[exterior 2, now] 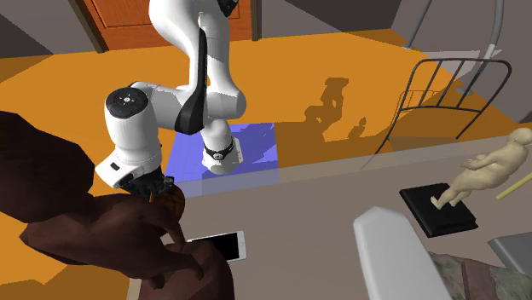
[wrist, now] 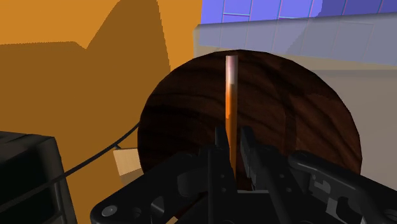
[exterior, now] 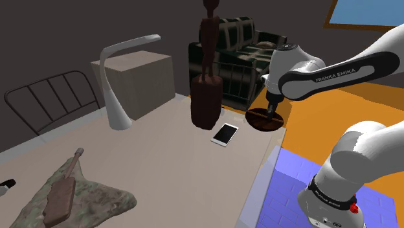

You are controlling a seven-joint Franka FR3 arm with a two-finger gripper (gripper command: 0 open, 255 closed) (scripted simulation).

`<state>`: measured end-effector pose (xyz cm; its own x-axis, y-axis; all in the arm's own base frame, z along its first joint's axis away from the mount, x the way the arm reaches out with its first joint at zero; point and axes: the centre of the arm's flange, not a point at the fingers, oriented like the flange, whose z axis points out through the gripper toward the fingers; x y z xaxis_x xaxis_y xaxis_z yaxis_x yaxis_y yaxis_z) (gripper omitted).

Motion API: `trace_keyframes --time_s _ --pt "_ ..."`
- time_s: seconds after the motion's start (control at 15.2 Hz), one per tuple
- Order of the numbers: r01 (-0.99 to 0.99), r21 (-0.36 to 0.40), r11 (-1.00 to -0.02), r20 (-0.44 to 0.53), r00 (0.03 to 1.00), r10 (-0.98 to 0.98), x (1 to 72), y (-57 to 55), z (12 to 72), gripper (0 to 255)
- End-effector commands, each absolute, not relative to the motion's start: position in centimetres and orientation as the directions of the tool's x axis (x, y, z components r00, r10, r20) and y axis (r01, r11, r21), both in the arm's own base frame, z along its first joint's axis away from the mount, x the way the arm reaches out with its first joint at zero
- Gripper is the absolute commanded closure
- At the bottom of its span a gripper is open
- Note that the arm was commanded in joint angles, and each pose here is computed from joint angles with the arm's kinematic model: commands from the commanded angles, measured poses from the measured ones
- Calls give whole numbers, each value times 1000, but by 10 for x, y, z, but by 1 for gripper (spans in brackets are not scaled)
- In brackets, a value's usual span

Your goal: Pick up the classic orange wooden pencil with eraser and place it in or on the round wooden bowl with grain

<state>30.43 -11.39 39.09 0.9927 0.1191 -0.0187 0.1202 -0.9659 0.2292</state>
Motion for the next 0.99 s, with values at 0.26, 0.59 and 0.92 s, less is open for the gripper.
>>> trace_keyframes --time_s 0.26,0.59,0.92 --pt "120 229 -966 -19 993 119 304 -114 391 0" --pt "120 229 -966 -19 993 119 304 -105 429 0" --pt "120 229 -966 -19 993 119 304 -102 439 0"
